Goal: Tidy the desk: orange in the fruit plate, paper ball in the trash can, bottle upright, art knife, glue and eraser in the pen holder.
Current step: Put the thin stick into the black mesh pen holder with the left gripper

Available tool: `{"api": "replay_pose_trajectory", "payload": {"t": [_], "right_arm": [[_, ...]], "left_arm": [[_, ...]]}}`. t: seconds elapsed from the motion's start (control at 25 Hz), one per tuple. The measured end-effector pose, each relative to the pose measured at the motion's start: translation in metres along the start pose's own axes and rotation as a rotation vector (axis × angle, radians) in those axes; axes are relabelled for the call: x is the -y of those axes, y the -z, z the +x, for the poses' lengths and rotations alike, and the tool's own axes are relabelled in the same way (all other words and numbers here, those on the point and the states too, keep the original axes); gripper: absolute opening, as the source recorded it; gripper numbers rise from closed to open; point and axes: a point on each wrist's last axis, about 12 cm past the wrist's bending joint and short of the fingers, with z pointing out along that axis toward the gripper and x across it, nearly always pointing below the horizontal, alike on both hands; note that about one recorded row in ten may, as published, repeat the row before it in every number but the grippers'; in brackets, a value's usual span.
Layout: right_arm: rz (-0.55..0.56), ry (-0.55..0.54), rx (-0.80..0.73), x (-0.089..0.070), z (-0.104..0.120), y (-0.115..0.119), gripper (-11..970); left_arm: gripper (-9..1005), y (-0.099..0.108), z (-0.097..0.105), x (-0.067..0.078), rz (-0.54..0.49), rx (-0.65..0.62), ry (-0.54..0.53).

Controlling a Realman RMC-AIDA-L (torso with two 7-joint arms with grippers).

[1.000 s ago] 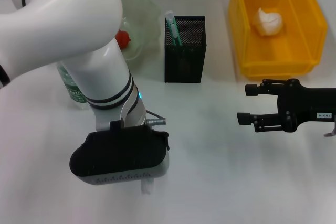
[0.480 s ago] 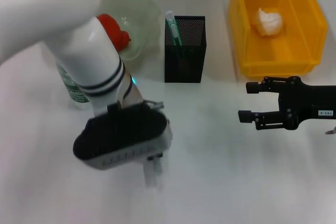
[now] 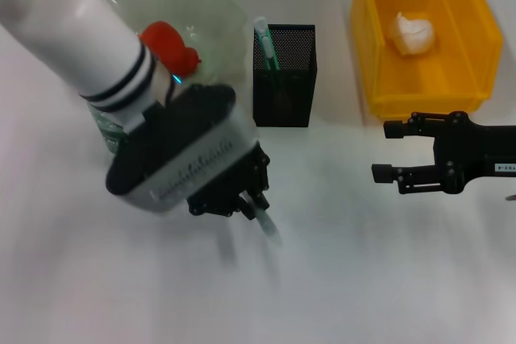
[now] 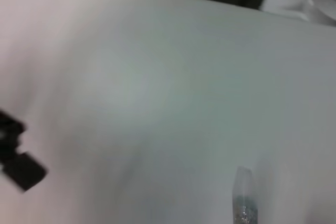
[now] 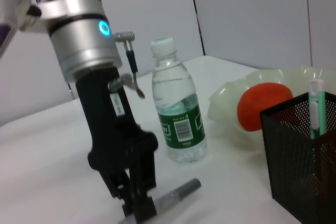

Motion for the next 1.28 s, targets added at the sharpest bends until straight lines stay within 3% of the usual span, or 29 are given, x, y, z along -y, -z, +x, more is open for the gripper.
{"api": "replay_pose_trajectory", "payload": {"t": [0.08,0.12,0.2,0.32,0.36,0.44,0.6,0.64,0.76,0.8,0.96,1.0,1.28], "right_arm": [[0.000,0.000,-0.003,0.000,0.000,0.000,809],[0.000,0.000,-0.005,0.000,0.000,0.000,809],[0.002,-0.005,-0.009,0.000,0.002,0.001,809],[0.011,-0.013,-0.015,0.000,0.004,0.004,808],[0.011,-0.015,-0.016,0.000,0.005,0.004,808],[0.008,-0.018,-0.018,-0.001,0.006,0.005,808],[0.005,-0.026,-0.023,-0.002,0.008,0.006,808],[0.005,-0.028,-0.026,-0.002,0.009,0.006,808],[0.007,-0.034,-0.025,-0.003,0.011,0.007,808],[0.008,-0.036,-0.023,-0.003,0.011,0.008,808],[-0.007,-0.043,0.005,-0.006,0.010,0.011,808],[-0.014,-0.043,0.011,-0.007,0.010,0.013,808],[-0.020,-0.027,0.014,-0.008,0.009,0.015,808]], "left_arm": [[143,0.000,0.000,0.000,0.000,0.000,0.000],[143,0.015,0.007,0.007,-0.079,0.062,0.129],[141,0.019,0.008,0.010,-0.110,0.084,0.178],[139,0.019,0.008,0.010,-0.110,0.084,0.178],[138,0.027,0.012,0.021,-0.203,0.150,0.277],[138,0.033,0.012,0.026,-0.256,0.200,0.325],[138,0.036,0.012,0.030,-0.288,0.232,0.352],[138,0.043,0.012,0.041,-0.372,0.329,0.437],[139,0.045,0.012,0.047,-0.421,0.373,0.493],[139,0.045,0.016,0.054,-0.494,0.451,0.595],[139,0.046,0.020,0.061,-0.559,0.516,0.688],[139,0.048,0.024,0.067,-0.629,0.605,0.791],[133,0.047,0.023,0.072,-0.671,0.687,0.853]]}}
